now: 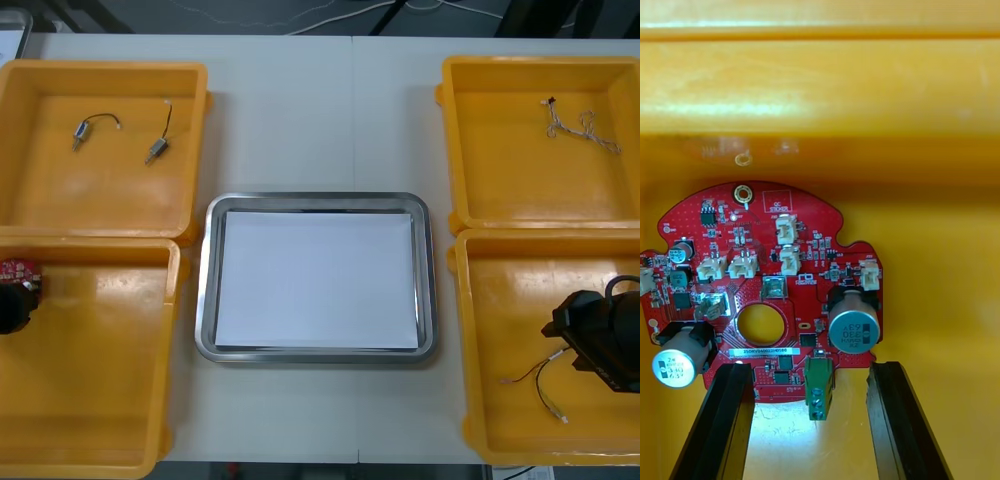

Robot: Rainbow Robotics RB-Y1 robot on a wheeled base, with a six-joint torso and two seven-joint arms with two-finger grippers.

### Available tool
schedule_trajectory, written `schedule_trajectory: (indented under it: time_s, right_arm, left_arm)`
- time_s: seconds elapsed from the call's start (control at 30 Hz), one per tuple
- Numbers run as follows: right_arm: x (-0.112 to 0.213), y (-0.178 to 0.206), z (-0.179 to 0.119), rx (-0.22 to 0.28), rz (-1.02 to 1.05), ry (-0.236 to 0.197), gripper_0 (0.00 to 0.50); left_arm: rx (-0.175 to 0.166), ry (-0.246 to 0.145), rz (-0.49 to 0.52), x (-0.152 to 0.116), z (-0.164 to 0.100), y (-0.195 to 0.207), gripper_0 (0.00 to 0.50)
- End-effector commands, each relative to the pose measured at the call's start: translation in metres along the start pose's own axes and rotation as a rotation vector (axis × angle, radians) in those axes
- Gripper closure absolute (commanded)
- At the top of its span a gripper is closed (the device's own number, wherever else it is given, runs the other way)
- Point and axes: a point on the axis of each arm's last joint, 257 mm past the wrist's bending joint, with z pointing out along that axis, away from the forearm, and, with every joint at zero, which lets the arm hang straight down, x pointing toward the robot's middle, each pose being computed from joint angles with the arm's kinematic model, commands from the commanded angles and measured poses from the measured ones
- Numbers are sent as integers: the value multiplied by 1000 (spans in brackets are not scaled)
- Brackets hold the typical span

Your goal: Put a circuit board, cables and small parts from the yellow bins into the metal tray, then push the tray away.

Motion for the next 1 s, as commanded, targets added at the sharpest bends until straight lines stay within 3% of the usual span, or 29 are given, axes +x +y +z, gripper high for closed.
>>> schedule_trajectory:
  time_s: [0.03,0.3,0.4,0.6,0.67,0.7,1.0]
  right_arm:
    - [-11,5,-2,-14,84,-33,0]
    - [-15,-3,19,5,106,-42,0]
    - [-16,-6,24,16,109,-43,0]
    - [-11,-7,35,12,119,-42,0]
    - [-8,-8,40,12,117,-42,0]
    - [-7,-8,41,10,119,-43,0]
    - [-2,-12,51,8,117,-62,0]
  left_arm:
    - [-6,23,125,22,6,-3,67]
    - [-15,16,126,24,10,0,87]
    - [-15,16,127,25,10,0,120]
    - [-17,16,127,25,10,0,354]
    - [-16,17,123,26,11,0,479]
    - [-16,17,121,26,11,0,500]
    - [-7,15,112,25,10,-3,500]
